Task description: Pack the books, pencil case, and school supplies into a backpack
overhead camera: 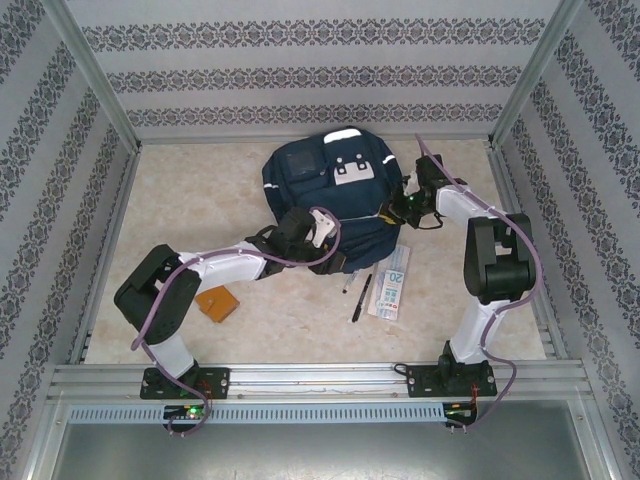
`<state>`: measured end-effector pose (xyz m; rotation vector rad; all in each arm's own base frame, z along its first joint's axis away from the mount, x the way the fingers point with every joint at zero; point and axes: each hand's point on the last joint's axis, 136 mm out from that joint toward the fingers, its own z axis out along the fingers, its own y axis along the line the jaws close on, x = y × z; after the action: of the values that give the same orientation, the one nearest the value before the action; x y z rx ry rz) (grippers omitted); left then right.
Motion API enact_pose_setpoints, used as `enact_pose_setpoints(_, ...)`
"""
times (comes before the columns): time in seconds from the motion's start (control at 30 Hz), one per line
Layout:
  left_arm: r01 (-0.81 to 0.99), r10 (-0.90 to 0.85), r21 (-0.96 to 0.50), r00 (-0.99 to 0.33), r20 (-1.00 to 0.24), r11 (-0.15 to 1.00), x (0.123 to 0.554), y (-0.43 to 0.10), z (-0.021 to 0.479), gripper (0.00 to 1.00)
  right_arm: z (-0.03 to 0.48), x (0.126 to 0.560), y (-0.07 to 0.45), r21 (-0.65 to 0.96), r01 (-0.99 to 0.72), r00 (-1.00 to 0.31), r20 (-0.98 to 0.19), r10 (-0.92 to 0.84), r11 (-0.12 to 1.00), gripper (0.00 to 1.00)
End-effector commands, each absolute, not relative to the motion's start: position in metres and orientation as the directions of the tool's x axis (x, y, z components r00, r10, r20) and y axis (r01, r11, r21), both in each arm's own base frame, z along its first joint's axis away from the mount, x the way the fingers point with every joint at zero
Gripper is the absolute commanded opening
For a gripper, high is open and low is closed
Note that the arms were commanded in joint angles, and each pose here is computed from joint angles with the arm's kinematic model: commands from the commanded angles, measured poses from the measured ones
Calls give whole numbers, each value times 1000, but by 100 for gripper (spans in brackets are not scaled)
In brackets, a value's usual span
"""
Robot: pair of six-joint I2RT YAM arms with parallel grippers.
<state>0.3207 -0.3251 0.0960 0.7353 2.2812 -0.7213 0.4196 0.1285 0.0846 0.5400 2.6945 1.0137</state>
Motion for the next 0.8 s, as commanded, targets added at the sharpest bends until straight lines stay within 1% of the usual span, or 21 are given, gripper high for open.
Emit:
enact_pose_setpoints(0.0,653,303,-271,-626,-718,707,320,-313,125,65,148,428,149,823,210,-902,-46,430,528,0)
enact_pose_setpoints(0.13,614,236,-296,-636,-735,732,327,-292,145,68,197,434,159,895,198,-895,-1,445,400,0)
enact_pose_setpoints(0.27,598,174,-353,-647,-742,720,332,-291,159,69,227,438,163,927,209,-880,39,474,311,0)
enact_pose_setpoints(0.43,544,113,-418,-696,-709,727,343,-293,156,67,249,440,163,941,226,-857,68,510,253,0)
enact_pose_setpoints(0.6,498,110,-421,-734,-670,758,347,-290,145,63,262,443,160,946,234,-837,78,542,226,0)
enact_pose_setpoints(0.7,416,47,-484,-793,-608,769,346,-292,139,63,265,444,159,945,246,-827,88,555,216,0)
enact_pose_setpoints(0.77,334,-33,-526,-821,-570,782,347,-292,136,63,267,444,159,945,250,-824,93,558,211,0)
